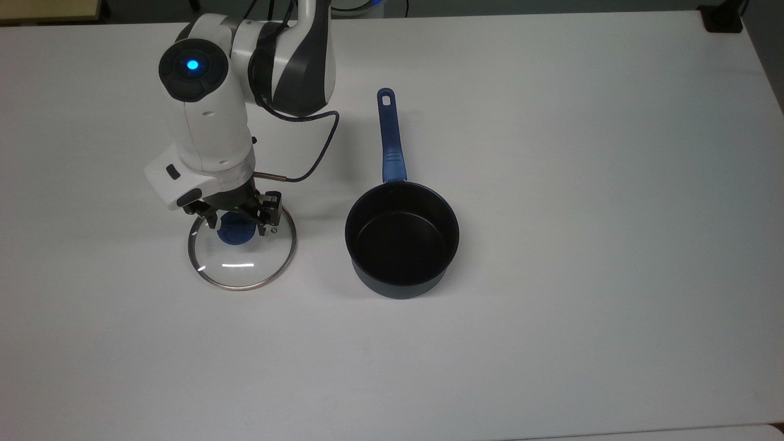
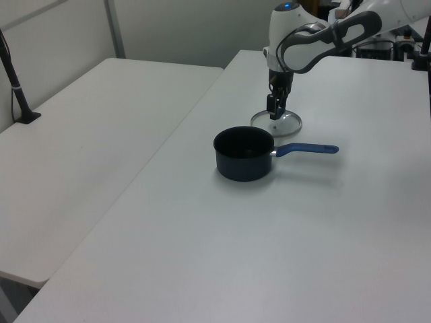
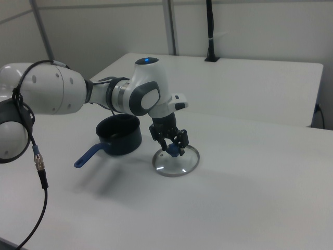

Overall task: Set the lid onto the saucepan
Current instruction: 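Lower the gripper and close it on the blue knob, then lift the glass lid and carry it over the saucepan, lowering onto the rim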

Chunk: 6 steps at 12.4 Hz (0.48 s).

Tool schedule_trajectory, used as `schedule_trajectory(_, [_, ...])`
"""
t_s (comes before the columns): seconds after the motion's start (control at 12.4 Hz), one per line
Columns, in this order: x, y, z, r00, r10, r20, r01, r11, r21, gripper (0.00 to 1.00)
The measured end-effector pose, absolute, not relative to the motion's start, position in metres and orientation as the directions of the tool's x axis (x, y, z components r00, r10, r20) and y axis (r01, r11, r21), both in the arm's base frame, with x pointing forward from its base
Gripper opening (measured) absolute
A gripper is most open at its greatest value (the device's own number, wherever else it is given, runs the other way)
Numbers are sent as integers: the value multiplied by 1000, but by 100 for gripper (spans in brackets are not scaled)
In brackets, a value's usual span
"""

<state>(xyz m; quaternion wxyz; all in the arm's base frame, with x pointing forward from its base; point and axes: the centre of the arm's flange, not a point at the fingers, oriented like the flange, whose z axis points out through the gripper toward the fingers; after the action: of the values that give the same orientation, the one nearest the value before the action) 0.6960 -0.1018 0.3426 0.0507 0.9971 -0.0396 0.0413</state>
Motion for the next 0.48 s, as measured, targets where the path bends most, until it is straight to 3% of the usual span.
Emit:
schedule_trajectory(0.08, [696,-102,342,993,-74,87,-83,-992,98,73])
schedule_trajectory(0.16, [697,-102,343,993,-74,97,-83,-992,98,60])
schedule_trajectory(0.48, [703,-98,366,986,-66,152,-81,-992,97,60])
